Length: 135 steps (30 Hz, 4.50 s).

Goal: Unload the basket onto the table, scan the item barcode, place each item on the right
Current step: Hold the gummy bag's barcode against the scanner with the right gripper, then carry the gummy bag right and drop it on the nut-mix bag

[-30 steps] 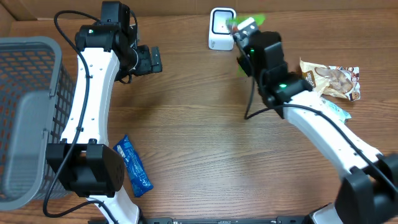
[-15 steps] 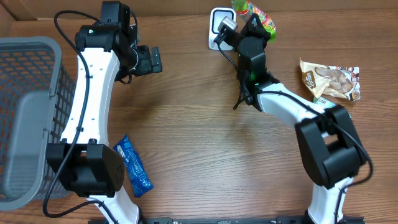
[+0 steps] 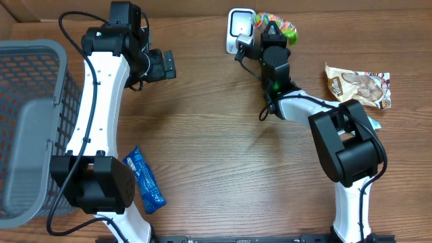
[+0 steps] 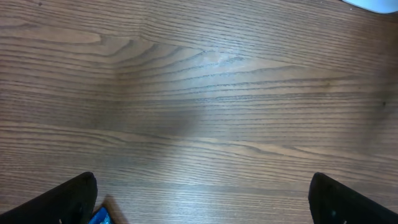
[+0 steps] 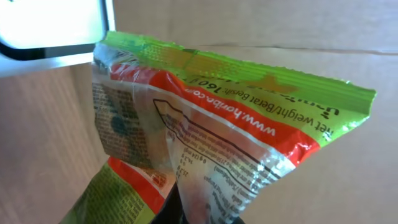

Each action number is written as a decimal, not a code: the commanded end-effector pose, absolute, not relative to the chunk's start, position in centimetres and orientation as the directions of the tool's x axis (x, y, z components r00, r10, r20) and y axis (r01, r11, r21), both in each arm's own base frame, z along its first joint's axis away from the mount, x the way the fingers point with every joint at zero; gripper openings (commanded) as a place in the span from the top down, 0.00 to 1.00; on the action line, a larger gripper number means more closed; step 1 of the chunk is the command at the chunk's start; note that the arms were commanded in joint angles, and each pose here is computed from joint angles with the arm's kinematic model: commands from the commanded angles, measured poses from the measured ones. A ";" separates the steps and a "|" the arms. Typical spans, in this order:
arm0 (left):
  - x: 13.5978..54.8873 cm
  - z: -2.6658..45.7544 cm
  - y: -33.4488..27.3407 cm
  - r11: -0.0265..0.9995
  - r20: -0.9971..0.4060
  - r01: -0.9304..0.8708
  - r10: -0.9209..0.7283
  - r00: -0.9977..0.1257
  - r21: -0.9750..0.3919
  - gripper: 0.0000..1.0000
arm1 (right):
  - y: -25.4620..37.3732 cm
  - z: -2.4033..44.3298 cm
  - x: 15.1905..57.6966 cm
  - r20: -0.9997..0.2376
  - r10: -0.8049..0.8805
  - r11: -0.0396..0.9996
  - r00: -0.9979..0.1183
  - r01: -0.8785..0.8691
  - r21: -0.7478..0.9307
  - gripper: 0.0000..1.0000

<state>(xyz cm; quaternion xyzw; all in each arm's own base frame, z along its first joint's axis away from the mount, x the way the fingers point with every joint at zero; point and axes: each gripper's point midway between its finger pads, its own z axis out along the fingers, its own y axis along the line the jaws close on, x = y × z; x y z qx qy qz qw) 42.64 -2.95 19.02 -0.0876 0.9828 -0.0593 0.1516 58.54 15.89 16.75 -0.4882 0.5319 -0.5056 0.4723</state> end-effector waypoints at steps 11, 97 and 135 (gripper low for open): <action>42.9 19.3 -3.2 0.981 -0.299 -0.128 -0.167 -0.939 -0.145 0.00 | 20.0 24.3 61.4 -0.141 -0.985 0.142 0.101 0.004 -0.990 0.96; 42.9 19.3 -3.2 0.981 -0.299 -0.128 -0.166 -0.940 -0.145 0.00 | 28.3 24.1 41.6 -0.689 -0.717 0.454 -0.102 -0.819 -0.351 0.96; 42.9 19.3 -3.2 0.981 -0.299 -0.127 -0.166 -0.940 -0.145 0.00 | -12.3 13.0 37.2 -0.275 0.694 0.714 -0.665 0.589 0.378 0.92</action>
